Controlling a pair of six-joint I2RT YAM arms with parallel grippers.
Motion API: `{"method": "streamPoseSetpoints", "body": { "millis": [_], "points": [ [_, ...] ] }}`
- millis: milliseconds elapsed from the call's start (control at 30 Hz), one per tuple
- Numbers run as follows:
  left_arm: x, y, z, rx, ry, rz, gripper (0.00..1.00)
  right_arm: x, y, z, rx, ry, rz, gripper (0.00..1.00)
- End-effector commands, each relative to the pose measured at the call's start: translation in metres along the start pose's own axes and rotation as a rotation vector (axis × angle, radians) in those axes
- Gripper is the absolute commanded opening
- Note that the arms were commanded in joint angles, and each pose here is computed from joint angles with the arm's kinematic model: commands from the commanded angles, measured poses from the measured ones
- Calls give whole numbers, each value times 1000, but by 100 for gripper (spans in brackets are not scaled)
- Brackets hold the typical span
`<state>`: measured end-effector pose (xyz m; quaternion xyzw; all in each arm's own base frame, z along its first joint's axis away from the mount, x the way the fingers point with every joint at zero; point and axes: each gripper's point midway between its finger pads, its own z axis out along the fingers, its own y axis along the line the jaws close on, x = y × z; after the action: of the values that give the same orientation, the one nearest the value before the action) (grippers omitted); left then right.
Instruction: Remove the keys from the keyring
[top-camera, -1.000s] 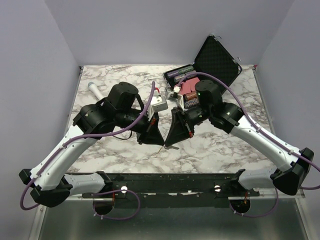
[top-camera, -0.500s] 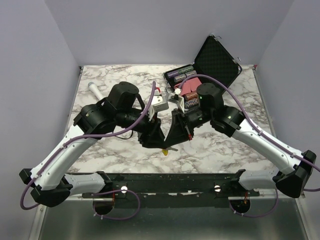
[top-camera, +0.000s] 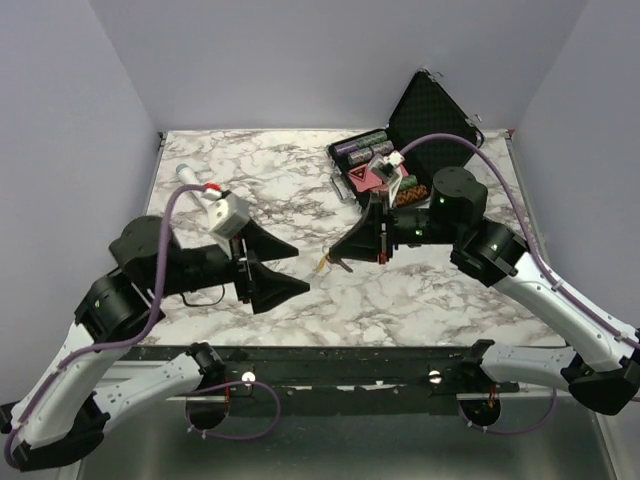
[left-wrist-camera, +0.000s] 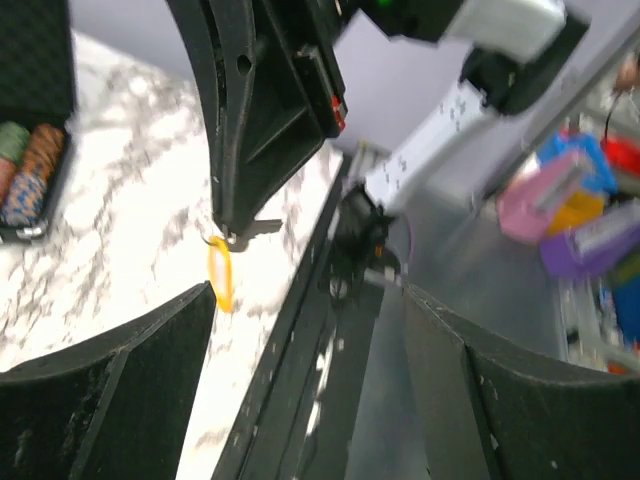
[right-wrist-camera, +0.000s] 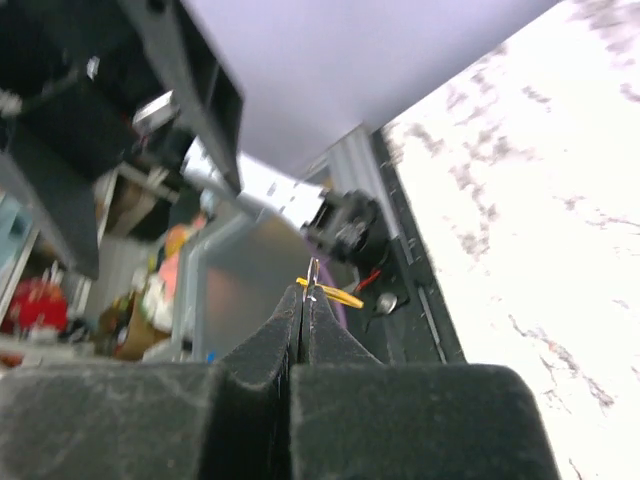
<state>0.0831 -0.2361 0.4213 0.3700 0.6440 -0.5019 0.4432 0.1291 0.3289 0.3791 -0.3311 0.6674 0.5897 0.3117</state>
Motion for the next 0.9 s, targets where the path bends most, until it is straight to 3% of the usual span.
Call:
{"method": "streamPoseSetpoints", "body": {
  "millis": [0, 100, 233, 500, 700, 867],
  "points": [
    [-23, 32, -3, -158, -322, -165, 83, -37, -51, -5, 341, -201, 138, 1],
    [-17, 44, -9, -193, -427, -255, 83, -30, -88, -21, 560, -282, 307, 1],
    [-7, 59, -12, -257, -469, -317, 86, 3, -120, -33, 766, -177, 404, 1],
    [11, 73, -17, -372, -340, -270, 86, 48, -108, -14, 654, 98, 438, 1],
    [37, 92, -21, -489, -219, -307, 87, 47, -95, -16, 596, 70, 444, 1],
    [41, 91, -22, -486, -215, -301, 87, 45, -102, -23, 651, 22, 467, 1]
  ]
}}
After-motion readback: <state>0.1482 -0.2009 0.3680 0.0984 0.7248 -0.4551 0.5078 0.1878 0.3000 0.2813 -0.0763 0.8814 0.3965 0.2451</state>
